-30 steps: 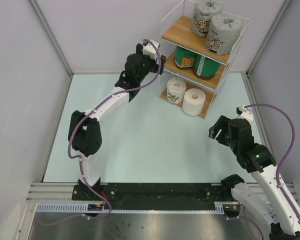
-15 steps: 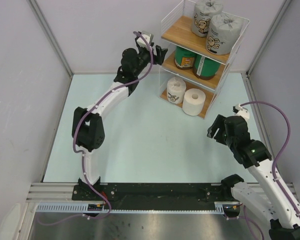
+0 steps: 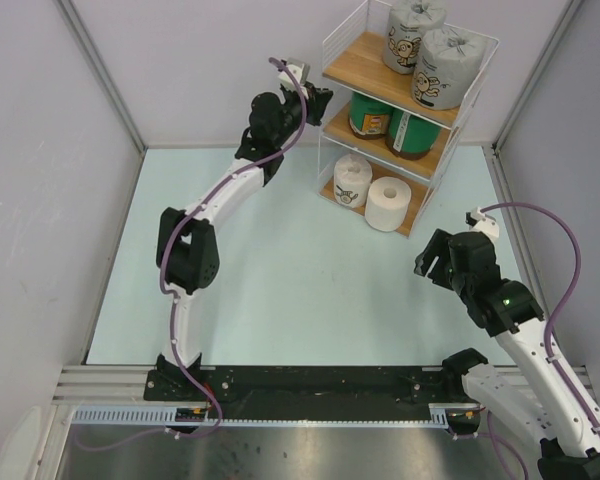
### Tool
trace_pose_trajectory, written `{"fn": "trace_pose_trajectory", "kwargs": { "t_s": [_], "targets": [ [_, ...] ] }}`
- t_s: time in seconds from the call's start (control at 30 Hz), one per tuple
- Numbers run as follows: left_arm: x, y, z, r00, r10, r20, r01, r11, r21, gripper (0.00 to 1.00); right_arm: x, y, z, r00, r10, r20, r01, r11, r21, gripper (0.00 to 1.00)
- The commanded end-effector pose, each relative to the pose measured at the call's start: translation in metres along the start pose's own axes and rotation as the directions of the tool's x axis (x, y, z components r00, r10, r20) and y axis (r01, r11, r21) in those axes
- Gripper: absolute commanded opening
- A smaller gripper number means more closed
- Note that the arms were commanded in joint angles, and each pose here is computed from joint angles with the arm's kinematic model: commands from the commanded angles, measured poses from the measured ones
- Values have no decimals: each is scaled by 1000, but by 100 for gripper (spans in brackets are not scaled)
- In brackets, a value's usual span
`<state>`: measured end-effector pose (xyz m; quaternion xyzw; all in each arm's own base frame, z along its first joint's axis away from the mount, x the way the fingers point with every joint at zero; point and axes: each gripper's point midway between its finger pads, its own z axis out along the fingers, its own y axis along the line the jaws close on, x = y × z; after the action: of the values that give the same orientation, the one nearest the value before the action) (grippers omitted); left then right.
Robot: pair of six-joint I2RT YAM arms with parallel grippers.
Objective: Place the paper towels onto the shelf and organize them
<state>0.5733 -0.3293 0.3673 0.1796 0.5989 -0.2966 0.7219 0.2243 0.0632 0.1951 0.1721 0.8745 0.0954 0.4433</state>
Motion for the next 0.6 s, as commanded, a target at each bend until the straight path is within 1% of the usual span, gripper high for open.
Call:
{"fn": "trace_pose_trajectory", "kwargs": {
  "t_s": [0.0, 0.03, 0.07, 0.13, 0.17, 0.2, 0.23, 0.27, 0.3, 0.43, 0.57],
  "targets": [
    [-39, -8, -4, 998, -11, 68, 9, 999, 38, 12, -18, 6, -5, 997, 18, 68, -17, 1000, -24, 74],
    [-33, -8, -7, 999, -15, 52, 13, 999, 38, 8, -22, 6, -7, 996, 18, 87, -16, 999, -28, 74],
    [-40, -10, -11, 998, -15, 59, 13, 999, 38, 0, -24, 6, -8, 995, 16, 96, -13, 999, -32, 74],
    [-30, -9, -18, 999, -23, 33, 22, 999, 26, 0, -35, 11, -12, 990, 18, 139, -9, 998, -60, 74],
    [-39, -11, -23, 999, -25, 39, 24, 999, 21, 0, -40, 14, -15, 987, 20, 157, -9, 997, -73, 74],
    [-29, -8, -28, 999, -39, 11, 39, 999, 3, 0, -47, 18, -17, 983, 28, 181, -12, 996, -90, 74],
    [-26, -8, -32, 999, -47, -1, 47, 999, -5, 0, -54, 22, -21, 979, 21, 203, 1, 994, -106, 74],
    [-39, -10, -39, 999, -48, 11, 48, 999, -11, 0, -59, 24, -23, 976, 19, 217, 5, 994, -113, 74],
    [-23, -8, -45, 998, -66, -20, 66, 997, -30, 0, -66, 25, -25, 970, 20, 242, 8, 993, -115, 74],
    [-24, -13, -70, 995, -92, -39, 90, 995, -46, 0, -90, 28, -31, 947, 7, 323, 27, 994, -102, 74],
    [-29, -15, -96, 992, -102, -75, 96, 992, -80, 0, -108, 32, -32, 920, -38, 390, 78, 993, -87, 74]
  ]
}}
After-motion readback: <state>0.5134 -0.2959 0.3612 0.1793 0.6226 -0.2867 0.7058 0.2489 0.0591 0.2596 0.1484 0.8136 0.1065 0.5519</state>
